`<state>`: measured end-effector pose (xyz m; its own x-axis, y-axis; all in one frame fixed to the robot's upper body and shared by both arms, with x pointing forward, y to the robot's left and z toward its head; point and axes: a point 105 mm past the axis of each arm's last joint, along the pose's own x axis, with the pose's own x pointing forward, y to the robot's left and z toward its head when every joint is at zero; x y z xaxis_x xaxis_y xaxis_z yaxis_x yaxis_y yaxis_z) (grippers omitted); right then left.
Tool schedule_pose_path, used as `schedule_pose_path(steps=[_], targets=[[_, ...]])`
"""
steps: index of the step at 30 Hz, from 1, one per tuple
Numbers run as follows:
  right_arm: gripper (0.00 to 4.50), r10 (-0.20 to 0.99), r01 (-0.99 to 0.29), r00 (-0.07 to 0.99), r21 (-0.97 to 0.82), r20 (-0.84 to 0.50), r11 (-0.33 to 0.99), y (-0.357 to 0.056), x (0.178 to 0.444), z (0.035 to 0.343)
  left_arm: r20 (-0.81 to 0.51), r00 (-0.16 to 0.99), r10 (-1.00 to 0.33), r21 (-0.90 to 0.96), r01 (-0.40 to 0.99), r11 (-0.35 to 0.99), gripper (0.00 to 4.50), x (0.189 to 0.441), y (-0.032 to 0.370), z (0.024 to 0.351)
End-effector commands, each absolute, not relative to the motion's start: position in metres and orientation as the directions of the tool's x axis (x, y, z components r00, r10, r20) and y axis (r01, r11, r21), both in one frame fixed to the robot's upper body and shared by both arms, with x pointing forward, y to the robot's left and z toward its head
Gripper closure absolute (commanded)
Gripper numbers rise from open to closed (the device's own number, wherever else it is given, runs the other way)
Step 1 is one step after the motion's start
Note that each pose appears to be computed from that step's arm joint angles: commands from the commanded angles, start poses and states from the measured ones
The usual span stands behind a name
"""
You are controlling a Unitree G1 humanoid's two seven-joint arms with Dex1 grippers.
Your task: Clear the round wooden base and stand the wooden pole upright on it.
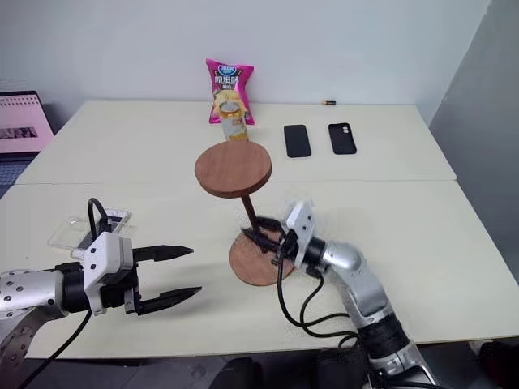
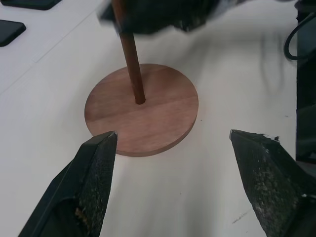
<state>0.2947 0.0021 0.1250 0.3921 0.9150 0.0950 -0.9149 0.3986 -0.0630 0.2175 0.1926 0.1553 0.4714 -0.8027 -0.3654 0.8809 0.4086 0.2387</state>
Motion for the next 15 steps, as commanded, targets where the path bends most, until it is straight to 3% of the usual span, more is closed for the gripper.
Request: schedule_pose_path(steps=[1, 9, 13, 15], targets=[[2.56, 0.922, -0.921, 0.354, -0.114, 0.160, 0.373, 0.004, 0.291, 0.149, -0.355, 0.476, -0.804, 0.275, 0.876, 0.397, 0.70, 0.220, 0.191, 0.160], [0.87, 0.932, -0.922, 0.346, -0.145, 0.110, 0.359, -0.011, 0.287, 0.148, -0.345, 0.537, -0.770, 0.289, 0.841, 0.457, 0.70, 0.229, 0.194, 0.166], [0.04, 0.932, -0.899, 0.363, -0.270, -0.018, 0.345, -0.044, 0.289, 0.149, -0.375, 0.623, -0.686, 0.340, 0.781, 0.524, 0.70, 0.239, 0.205, 0.171], [0.04, 0.938, -0.902, 0.341, -0.304, -0.066, 0.307, -0.056, 0.284, 0.151, -0.386, 0.645, -0.659, 0.354, 0.764, 0.540, 0.70, 0.241, 0.209, 0.173]])
